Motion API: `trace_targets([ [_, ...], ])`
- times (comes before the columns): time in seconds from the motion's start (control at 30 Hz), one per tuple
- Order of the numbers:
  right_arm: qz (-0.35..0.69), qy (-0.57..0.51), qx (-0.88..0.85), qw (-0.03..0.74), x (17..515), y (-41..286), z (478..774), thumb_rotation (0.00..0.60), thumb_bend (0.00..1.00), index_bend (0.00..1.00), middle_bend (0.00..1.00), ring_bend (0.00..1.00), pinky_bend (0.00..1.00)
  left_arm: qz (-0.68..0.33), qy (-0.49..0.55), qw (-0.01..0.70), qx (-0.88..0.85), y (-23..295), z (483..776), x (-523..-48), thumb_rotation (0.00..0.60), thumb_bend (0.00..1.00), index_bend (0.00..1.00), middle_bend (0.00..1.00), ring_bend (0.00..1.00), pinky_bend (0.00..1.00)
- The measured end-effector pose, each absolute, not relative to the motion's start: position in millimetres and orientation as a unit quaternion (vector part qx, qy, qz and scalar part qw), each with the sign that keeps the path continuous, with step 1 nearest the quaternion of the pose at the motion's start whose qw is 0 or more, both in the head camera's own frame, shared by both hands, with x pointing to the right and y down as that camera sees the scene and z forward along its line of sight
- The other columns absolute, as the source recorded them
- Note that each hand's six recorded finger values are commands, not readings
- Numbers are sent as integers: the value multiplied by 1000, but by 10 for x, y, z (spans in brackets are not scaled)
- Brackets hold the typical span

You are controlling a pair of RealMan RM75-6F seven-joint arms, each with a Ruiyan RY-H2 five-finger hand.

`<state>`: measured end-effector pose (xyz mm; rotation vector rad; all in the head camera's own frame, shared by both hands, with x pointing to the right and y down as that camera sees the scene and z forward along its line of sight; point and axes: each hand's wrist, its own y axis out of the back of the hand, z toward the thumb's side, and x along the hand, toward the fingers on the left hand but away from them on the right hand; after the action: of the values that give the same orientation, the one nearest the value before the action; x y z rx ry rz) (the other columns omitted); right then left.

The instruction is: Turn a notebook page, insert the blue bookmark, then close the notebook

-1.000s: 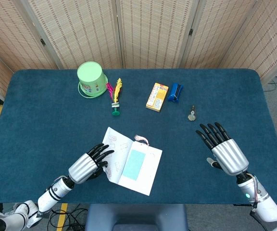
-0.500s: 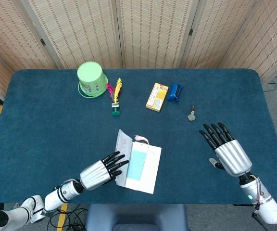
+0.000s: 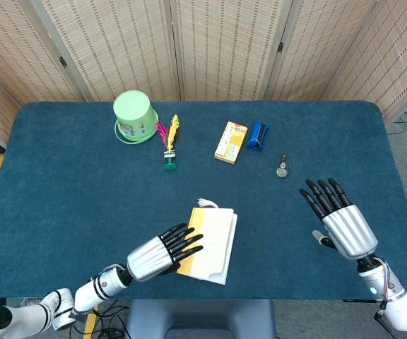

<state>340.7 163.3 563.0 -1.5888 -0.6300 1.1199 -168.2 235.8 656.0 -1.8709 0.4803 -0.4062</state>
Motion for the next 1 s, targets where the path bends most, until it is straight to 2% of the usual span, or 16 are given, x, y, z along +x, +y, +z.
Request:
trace_targets([
  [0.3, 478, -267, -659, 516, 3504, 1631, 5611, 600, 101, 0, 0, 0, 0, -212, 255, 505, -797, 2122, 6431, -1873, 600, 324, 129, 68, 71, 155],
  [0.43, 495, -269, -655, 504, 3599, 1635, 5615, 600, 167, 0, 0, 0, 0, -258, 285, 482, -787, 1975, 6403, -2145, 600, 324, 136, 68, 71, 155],
  [0.57, 512, -275, -651, 488, 3739, 1658, 5607, 600, 249, 0, 11, 0, 0, -324, 315, 465, -761, 1832, 6392, -2549, 600, 324, 139, 68, 71, 155],
  [0.8, 543, -289, -644, 454, 3981, 1751, 5624, 600, 248, 0, 18, 0, 0, -438, 379, 401, -710, 1734, 6326, -3329, 600, 324, 139, 68, 71, 156],
  [1.0, 557, -294, -649, 427, 4121, 1878, 5678, 600, 232, 0, 0, 0, 0, -516, 426, 339, -661, 1882, 6166, -3937, 600, 324, 139, 68, 71, 156],
])
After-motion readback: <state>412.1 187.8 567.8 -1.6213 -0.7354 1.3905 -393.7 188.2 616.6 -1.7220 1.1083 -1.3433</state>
